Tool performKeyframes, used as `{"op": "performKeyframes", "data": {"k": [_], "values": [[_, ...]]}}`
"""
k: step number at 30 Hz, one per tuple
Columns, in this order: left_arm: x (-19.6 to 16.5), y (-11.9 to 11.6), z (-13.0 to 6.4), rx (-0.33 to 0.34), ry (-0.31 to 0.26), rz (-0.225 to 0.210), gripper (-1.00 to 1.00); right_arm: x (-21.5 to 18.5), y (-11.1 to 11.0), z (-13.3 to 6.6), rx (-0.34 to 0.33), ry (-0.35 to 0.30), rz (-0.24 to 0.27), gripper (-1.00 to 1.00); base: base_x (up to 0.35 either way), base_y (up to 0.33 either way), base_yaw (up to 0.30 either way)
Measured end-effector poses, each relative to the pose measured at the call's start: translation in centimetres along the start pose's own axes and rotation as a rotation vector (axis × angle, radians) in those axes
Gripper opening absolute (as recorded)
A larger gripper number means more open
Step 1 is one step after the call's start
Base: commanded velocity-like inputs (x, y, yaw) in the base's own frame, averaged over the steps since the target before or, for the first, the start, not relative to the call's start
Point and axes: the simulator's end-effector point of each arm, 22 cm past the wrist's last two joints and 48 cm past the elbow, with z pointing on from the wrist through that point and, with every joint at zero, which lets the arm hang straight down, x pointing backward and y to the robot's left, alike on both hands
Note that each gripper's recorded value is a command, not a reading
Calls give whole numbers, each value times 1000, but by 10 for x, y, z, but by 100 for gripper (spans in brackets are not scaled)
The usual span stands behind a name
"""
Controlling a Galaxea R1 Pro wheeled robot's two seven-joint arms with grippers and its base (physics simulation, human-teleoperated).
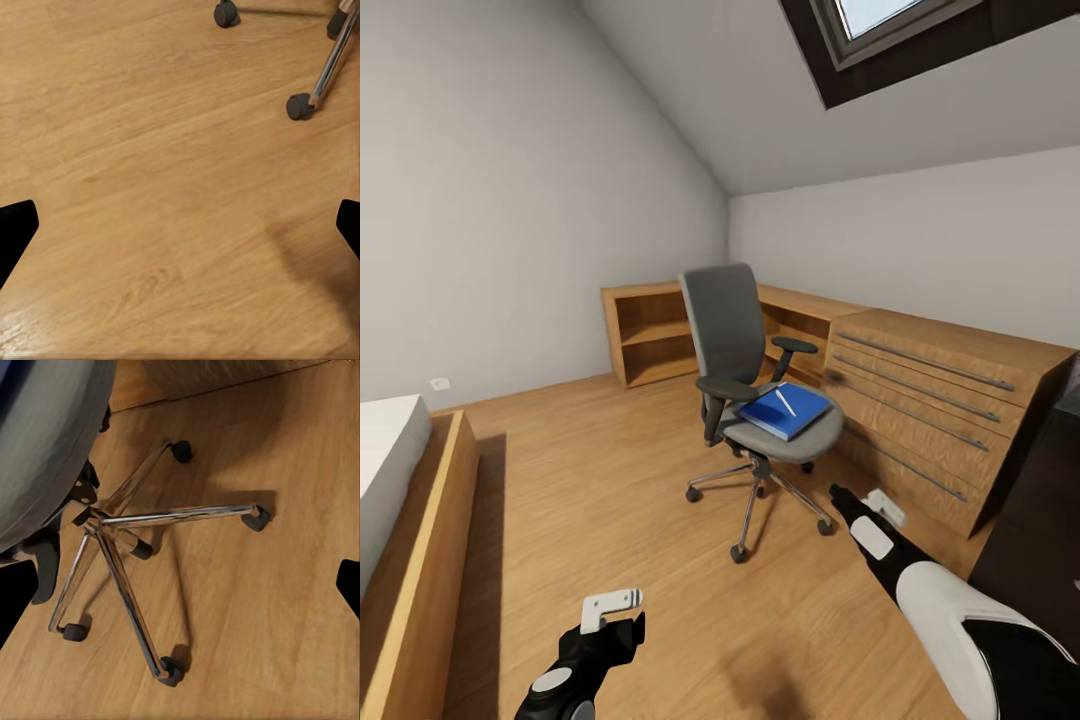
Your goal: In the bedroom, organize the workspace by keeping the computer under the desk, ensuring the monitor is on the desk, placing the keyboard on the desk next to the monitor, placing the mouse on the desk next to the keyboard, moving the folder from the swivel chair onto the desk next to the mouse, stacking the notebook on top of the folder with the pen on top of the notebook, and positioning the swivel chair next to the desk.
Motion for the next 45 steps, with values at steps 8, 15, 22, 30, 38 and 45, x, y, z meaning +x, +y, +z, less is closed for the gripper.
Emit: {"op": "performKeyframes", "data": {"k": [8, 15, 22, 30, 38, 45], "values": [[1, 0, -1, -4, 26, 7, 100, 10, -16, -7, 39, -49, -49, 100, -8, 0, 0], [-5, 0, -6, -10, 44, 12, 100, 26, -31, -21, 74, -85, -142, 100, -1, 0, 0], [-9, -1, -10, -13, 66, 18, 100, 59, -40, -44, 63, -99, -258, 100, 0, 0, 0], [-12, -6, -16, -10, 90, 28, 100, 117, -85, -86, 41, -68, -450, 100, 0, 0, 0], [2, 0, -14, -33, 129, 36, 100, 131, -104, -114, 39, -62, -498, 100, 0, 0, 0], [58, 32, 2, -120, 89, -12, 100, 146, -114, -137, 46, -29, -510, 100, 0, 0, 0]]}}
